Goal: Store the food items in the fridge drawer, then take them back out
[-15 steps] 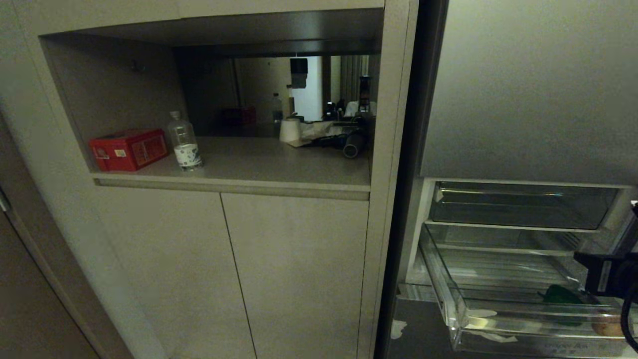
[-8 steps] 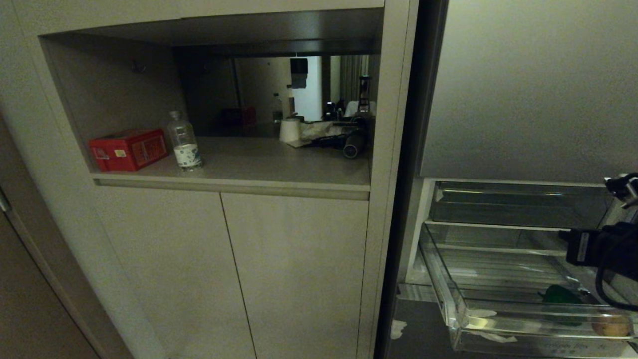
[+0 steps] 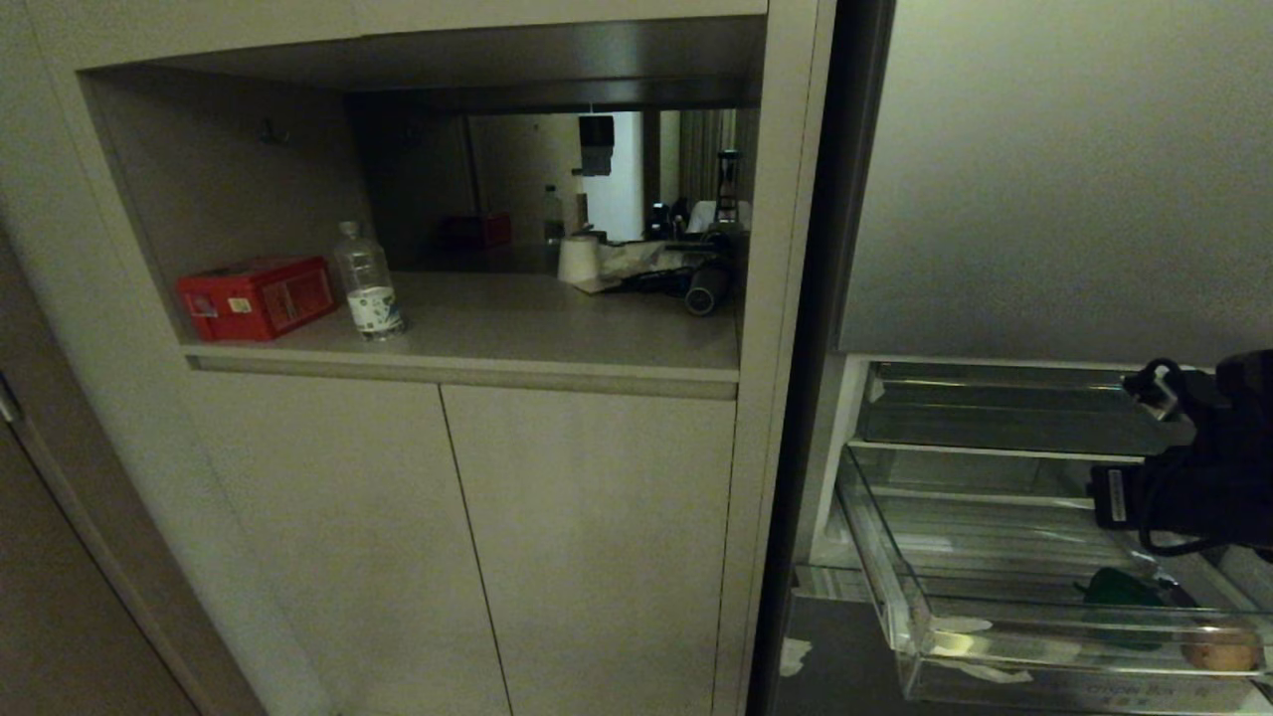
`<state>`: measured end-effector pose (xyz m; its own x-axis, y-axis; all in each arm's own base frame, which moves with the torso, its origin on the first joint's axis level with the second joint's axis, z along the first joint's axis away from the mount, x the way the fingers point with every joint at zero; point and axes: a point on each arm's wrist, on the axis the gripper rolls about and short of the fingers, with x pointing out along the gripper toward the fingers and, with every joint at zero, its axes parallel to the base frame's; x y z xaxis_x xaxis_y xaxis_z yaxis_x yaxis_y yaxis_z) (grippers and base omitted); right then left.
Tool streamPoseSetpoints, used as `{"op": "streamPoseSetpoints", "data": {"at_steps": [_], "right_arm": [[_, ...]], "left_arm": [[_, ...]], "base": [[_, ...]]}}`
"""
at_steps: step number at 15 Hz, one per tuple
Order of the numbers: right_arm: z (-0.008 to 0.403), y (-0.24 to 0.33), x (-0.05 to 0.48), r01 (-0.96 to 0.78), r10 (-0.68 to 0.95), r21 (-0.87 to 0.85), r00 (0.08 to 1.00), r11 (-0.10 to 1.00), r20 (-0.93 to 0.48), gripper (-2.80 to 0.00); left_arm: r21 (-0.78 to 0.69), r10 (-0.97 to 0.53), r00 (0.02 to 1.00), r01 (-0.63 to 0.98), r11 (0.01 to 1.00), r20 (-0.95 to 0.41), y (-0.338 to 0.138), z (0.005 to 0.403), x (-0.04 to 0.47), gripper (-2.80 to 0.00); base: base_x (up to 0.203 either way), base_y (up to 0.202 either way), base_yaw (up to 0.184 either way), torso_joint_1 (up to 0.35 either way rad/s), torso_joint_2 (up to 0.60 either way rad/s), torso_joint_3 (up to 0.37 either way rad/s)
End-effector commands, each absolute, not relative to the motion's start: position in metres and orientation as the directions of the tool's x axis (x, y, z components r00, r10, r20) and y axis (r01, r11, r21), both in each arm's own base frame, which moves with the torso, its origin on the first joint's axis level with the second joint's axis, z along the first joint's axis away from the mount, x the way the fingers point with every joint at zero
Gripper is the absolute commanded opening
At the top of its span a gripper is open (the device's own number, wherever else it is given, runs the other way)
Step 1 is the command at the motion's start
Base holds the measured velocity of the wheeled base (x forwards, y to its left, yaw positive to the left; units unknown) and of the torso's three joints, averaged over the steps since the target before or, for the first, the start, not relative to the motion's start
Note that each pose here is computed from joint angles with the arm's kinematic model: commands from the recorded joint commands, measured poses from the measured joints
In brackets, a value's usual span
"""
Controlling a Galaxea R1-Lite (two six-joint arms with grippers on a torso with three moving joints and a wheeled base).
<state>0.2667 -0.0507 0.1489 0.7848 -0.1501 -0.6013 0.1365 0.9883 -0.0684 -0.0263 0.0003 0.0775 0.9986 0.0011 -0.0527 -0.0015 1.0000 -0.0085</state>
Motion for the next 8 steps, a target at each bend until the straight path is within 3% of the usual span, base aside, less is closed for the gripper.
{"op": "streamPoseSetpoints", "data": {"at_steps": [1, 8], "right_arm": [[0.137, -0.058, 0.281, 0.149, -0.158, -0.069, 0.747, 0.986, -0.646, -2.8], [0.097, -0.101, 0.312, 0.201, -0.204, -0.099, 0.615, 0.975, -0.762, -2.8]], "left_arm": [[-0.009, 0.002, 0.999, -0.002, 1.0, -0.052, 0.0, 0.078, -0.026, -2.8], [-0.009, 0.002, 0.998, -0.002, 1.0, -0.055, 0.0, 0.077, -0.026, -2.8]], "base": [[0.0, 0.0, 0.0, 0.0, 0.0, 0.0], [0.0, 0.0, 0.0, 0.0, 0.0, 0.0]]}}
